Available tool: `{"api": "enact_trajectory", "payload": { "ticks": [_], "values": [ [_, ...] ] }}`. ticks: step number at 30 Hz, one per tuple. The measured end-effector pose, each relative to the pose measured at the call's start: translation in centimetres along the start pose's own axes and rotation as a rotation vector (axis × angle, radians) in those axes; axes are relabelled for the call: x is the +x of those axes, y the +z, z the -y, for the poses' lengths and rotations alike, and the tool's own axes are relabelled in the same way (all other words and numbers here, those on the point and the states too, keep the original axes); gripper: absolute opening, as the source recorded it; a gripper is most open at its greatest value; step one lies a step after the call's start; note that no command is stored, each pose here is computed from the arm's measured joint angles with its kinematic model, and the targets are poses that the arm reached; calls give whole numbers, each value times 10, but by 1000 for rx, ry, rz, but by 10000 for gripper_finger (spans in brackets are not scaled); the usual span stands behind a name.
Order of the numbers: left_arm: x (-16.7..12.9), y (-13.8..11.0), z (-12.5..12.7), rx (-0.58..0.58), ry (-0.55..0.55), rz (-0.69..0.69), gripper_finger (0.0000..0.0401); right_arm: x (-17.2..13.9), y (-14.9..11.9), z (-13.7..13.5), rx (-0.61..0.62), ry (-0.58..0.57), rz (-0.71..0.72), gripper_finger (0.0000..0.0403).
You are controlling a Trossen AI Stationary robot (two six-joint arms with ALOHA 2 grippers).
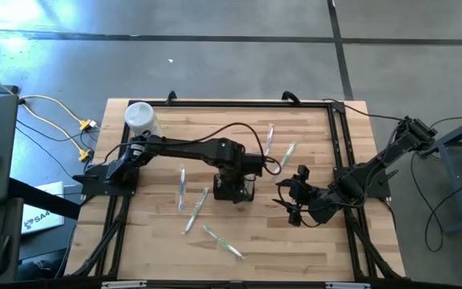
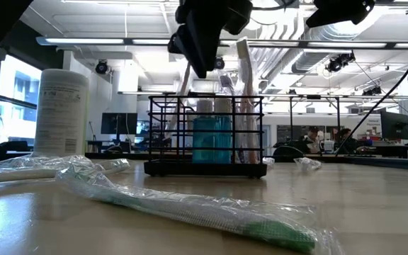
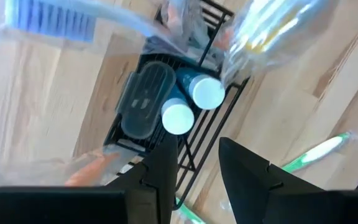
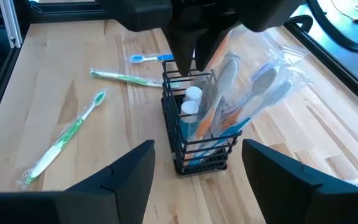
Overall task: Pick & Place toothbrushing station
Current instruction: Put the blue toothbrush into the black mesh
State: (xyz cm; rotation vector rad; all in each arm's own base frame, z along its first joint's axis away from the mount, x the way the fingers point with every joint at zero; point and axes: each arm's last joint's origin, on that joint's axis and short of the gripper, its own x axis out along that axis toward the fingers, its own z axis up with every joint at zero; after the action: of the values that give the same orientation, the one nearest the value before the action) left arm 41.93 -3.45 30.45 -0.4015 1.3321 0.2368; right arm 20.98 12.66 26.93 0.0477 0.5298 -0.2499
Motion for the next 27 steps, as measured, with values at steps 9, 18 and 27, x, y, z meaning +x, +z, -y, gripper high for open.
{"api": "enact_trajectory", "payload": {
  "ticks": [9, 18, 27],
  "values": [
    [0, -3, 1, 2, 13, -16, 118, 0, -2, 1, 4, -7, -12, 235],
    [1, -11, 14, 38, 21, -18, 118, 0, -2, 1, 8, -8, -14, 235],
    [2, -13, 18, 51, 22, -18, 118, 0, -2, 1, 13, -8, -14, 235]
  ]
}}
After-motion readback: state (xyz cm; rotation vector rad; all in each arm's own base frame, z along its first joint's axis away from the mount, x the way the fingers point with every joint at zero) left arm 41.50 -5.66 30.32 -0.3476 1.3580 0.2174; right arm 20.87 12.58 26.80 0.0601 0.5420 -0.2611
